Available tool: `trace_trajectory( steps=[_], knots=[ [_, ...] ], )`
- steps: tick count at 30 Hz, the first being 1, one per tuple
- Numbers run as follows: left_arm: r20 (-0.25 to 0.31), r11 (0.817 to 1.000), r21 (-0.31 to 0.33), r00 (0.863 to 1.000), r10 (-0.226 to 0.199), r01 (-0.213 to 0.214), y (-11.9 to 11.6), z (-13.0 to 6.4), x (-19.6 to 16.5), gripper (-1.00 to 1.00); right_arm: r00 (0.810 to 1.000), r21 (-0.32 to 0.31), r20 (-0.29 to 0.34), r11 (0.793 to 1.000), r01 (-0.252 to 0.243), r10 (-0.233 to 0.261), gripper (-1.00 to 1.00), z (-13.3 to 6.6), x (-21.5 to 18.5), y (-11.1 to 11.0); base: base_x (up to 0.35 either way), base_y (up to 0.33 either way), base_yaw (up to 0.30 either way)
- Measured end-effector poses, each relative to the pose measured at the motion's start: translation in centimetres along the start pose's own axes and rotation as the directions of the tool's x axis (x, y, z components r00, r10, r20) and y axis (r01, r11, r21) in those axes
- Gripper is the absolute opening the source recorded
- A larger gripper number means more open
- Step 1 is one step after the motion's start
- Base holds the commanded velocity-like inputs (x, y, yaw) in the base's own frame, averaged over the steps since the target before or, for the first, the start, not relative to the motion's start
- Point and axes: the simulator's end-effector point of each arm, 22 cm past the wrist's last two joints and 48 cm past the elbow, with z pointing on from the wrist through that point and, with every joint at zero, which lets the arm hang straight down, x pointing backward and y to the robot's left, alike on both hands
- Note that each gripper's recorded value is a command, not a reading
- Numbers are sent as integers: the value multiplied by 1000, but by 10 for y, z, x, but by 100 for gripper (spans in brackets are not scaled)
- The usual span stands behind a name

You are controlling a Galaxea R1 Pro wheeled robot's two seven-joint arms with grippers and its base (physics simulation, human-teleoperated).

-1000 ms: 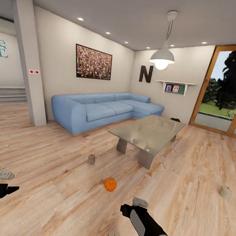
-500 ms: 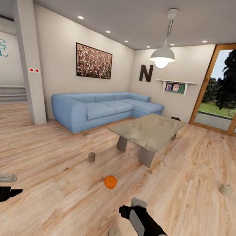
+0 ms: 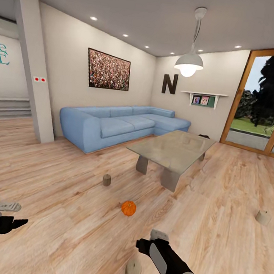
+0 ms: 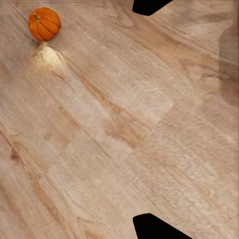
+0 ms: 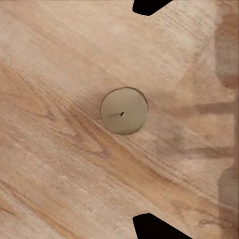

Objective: Place each of the two pumpkins and all three candles from the living room inside a cabinet in the living room (use any cabinet), then make sure every cabinet is closed, and position the cauldron so it is next to a table in the living room.

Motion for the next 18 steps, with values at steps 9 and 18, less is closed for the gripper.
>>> trace_trajectory(
  steps=[9, 18],
  knots=[
    [-3, 1000, 3, 1000, 0, 0, 1, 5, 15, 100, 1000, -50, -1, 999, 0, 0, 100, 14, 15, 5, 0, 0, 0],
    [-8, 1000, 8, 1000, -8, 8, -7, 5, 26, 100, 1000, -53, 0, 999, -1, 1, 100, 27, 30, -1, 0, 0, 0]
  ],
)
